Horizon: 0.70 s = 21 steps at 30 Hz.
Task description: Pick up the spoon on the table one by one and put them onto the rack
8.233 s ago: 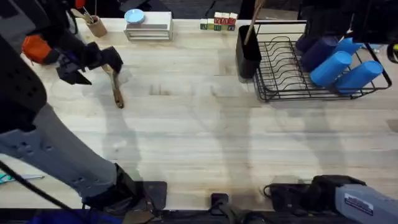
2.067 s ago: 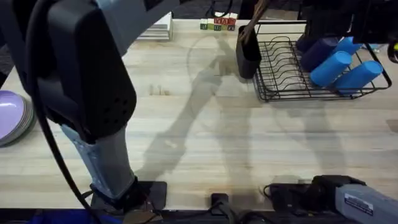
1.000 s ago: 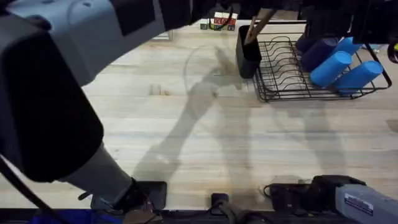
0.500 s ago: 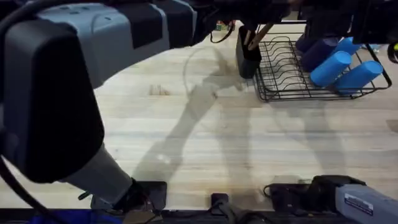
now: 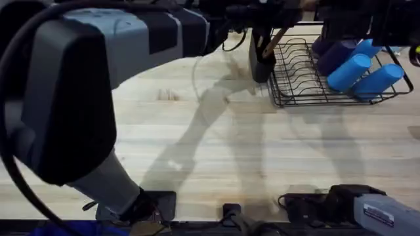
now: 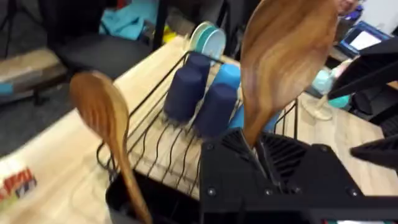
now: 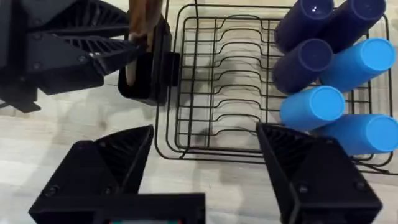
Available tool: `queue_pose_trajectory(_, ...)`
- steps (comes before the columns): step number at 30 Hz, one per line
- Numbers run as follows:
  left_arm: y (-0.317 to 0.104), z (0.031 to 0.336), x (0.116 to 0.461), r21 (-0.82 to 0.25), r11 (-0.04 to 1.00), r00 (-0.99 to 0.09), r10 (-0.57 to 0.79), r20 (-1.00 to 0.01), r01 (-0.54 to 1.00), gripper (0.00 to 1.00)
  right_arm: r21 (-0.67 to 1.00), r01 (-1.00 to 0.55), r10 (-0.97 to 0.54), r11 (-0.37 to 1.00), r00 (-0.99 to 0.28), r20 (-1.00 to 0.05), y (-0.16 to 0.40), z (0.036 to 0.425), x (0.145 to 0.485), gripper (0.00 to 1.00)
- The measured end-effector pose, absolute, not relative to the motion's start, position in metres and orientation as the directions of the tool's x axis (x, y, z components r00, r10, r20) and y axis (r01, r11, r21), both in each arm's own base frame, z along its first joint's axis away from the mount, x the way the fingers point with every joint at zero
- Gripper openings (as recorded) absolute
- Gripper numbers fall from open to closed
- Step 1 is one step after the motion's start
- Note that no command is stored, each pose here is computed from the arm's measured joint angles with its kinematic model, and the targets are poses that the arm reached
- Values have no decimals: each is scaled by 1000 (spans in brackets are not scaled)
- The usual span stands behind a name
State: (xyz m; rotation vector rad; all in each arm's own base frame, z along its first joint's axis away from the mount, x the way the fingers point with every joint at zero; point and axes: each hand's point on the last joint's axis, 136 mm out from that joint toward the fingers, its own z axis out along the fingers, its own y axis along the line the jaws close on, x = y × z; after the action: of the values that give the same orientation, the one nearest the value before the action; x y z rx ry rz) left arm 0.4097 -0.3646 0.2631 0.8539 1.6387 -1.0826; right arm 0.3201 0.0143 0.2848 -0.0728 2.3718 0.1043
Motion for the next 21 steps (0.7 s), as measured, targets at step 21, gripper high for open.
queue_pose_trajectory(21,-339,189,412,-375,560,-549,177,-817,739,44,54,-83,-22,995,-719,-695,14,285,320,996)
